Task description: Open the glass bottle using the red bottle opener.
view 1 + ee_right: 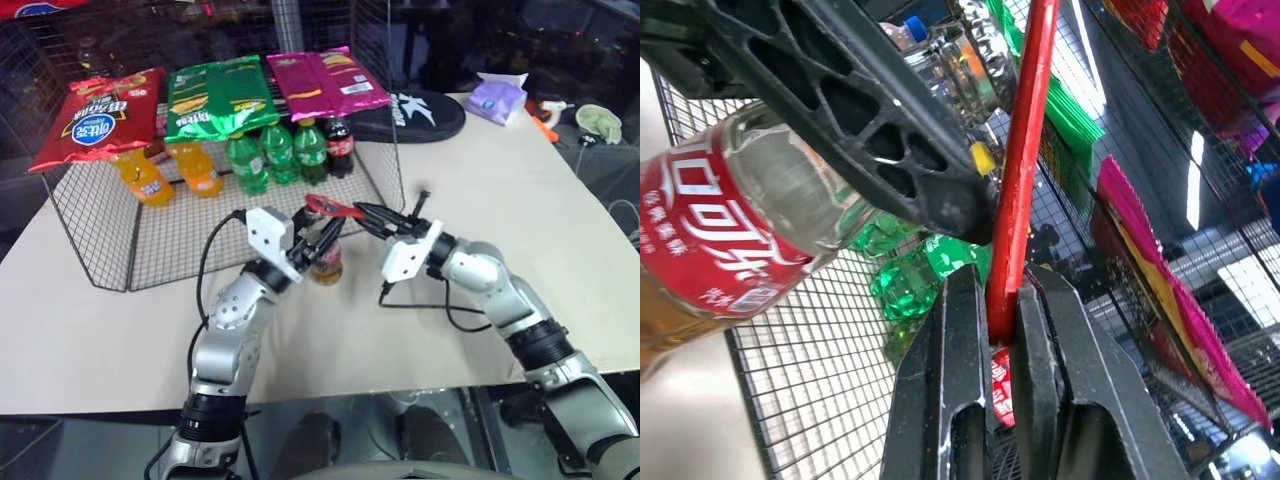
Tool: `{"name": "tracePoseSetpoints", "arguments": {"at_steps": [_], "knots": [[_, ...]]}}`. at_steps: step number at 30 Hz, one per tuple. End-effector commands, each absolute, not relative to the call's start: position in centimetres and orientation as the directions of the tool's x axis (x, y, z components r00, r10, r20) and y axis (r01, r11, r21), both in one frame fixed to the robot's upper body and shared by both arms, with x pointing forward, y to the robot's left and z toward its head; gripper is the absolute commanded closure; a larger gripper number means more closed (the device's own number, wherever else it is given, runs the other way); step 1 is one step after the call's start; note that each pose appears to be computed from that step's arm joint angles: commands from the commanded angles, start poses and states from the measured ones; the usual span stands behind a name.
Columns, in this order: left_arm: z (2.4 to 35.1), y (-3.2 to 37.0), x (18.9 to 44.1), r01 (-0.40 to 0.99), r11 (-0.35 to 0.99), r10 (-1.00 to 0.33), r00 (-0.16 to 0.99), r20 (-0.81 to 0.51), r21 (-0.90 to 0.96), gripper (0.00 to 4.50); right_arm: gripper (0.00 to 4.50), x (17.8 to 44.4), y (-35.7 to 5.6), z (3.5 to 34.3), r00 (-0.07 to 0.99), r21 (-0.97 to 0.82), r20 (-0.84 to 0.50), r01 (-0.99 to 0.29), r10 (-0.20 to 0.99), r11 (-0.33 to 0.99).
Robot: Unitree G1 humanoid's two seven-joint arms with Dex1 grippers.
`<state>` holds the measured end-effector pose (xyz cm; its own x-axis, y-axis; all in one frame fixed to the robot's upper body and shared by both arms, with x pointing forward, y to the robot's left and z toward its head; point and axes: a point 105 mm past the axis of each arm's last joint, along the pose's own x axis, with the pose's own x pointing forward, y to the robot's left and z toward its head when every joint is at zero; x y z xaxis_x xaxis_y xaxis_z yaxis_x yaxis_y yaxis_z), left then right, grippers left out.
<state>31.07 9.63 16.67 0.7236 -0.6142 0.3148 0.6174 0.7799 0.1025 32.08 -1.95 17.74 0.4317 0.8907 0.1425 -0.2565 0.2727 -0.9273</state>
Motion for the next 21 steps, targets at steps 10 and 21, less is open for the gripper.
{"name": "tracePoseSetpoints", "arguments": {"at_steps": [10,21], "knots": [[14.5,8.5,30.6,0.664,0.742,-0.664,0.709,0.237,0.095,2.82,4.5,32.4,-2.5,19.4,0.442,-0.884,0.305,-0.199,0.844,0.424],[14.7,8.7,30.8,0.654,0.749,-0.657,0.713,0.245,0.108,2.82,4.5,32.9,-4.1,21.2,0.46,-0.831,0.427,-0.141,0.779,0.539]]}}
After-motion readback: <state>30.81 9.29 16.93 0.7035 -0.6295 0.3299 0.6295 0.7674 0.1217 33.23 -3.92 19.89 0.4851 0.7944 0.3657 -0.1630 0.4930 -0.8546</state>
